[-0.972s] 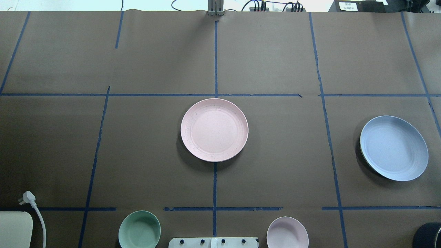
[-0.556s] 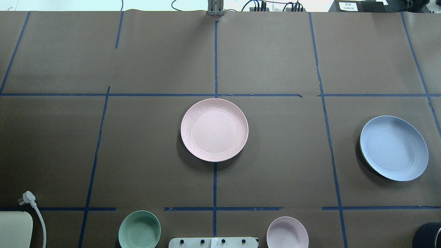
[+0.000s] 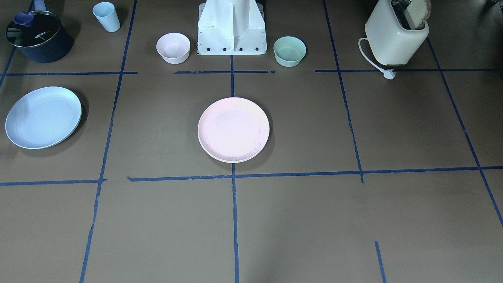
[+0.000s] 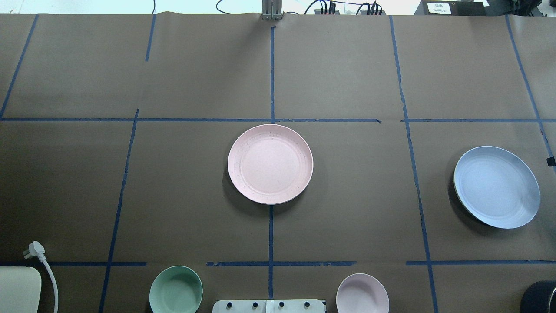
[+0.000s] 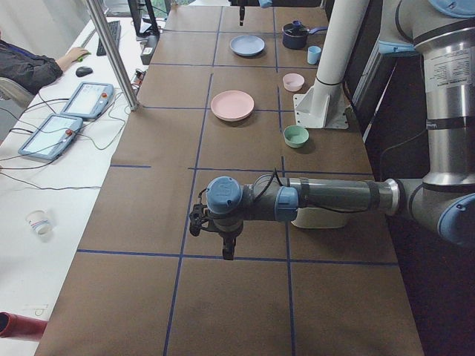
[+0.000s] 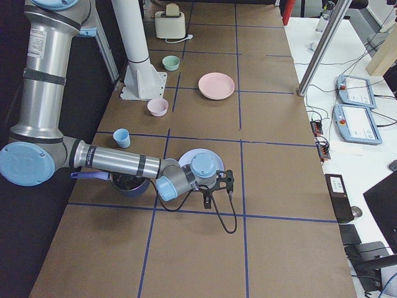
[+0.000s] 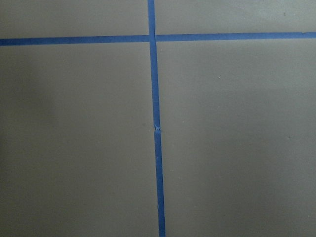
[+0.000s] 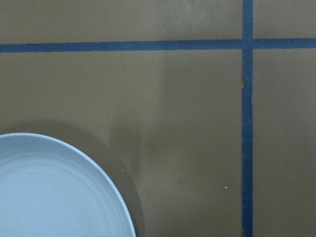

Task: Stack three plates with pink and blue
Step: 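Move the right gripper toward the light blue plate, then grasp the light blue plate's rim with the right gripper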

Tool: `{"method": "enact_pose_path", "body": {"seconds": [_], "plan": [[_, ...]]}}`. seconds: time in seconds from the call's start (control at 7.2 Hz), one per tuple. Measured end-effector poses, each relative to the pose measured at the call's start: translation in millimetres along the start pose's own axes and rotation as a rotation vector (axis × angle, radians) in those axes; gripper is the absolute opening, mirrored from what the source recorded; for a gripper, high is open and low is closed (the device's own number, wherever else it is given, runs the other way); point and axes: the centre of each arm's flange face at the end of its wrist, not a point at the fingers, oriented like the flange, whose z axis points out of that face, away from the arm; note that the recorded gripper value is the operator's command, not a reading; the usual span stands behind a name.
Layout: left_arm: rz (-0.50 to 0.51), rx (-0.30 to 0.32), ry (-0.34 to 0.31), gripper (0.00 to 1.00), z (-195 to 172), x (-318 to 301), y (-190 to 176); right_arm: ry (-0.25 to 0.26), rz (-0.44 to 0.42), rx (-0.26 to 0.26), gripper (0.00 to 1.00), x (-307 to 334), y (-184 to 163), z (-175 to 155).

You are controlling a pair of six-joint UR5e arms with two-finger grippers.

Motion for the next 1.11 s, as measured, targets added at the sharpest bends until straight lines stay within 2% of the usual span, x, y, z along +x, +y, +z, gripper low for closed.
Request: {"method": "enact_pose_path", "body": {"seconds": [0.14, 0.28, 0.69, 0.83, 1.11], "plan": [[0.001, 0.001, 0.000, 1.00, -0.4, 0.0, 0.1, -0.018, -0.007, -0.001, 0.91, -6.9, 8.4, 16.4], [0.001, 0.002, 0.000, 1.00, -0.8, 0.4, 0.2, -0.025, -0.018, -0.015, 0.62, -11.9, 15.6, 27.4], [0.003, 0.006, 0.000, 1.00, -2.6, 1.1, 0.5, -0.015, -0.042, -0.052, 0.08, -16.8, 31.1, 44.8], [0.002, 0.008, 0.001, 1.00, -3.3, 1.1, 0.6, -0.012, -0.049, -0.057, 0.00, -19.2, 32.3, 47.8], [0.003, 0.009, 0.001, 1.00, -4.0, 1.3, 0.6, -0.018, -0.053, -0.060, 0.00, -22.9, 32.6, 48.0]]}}
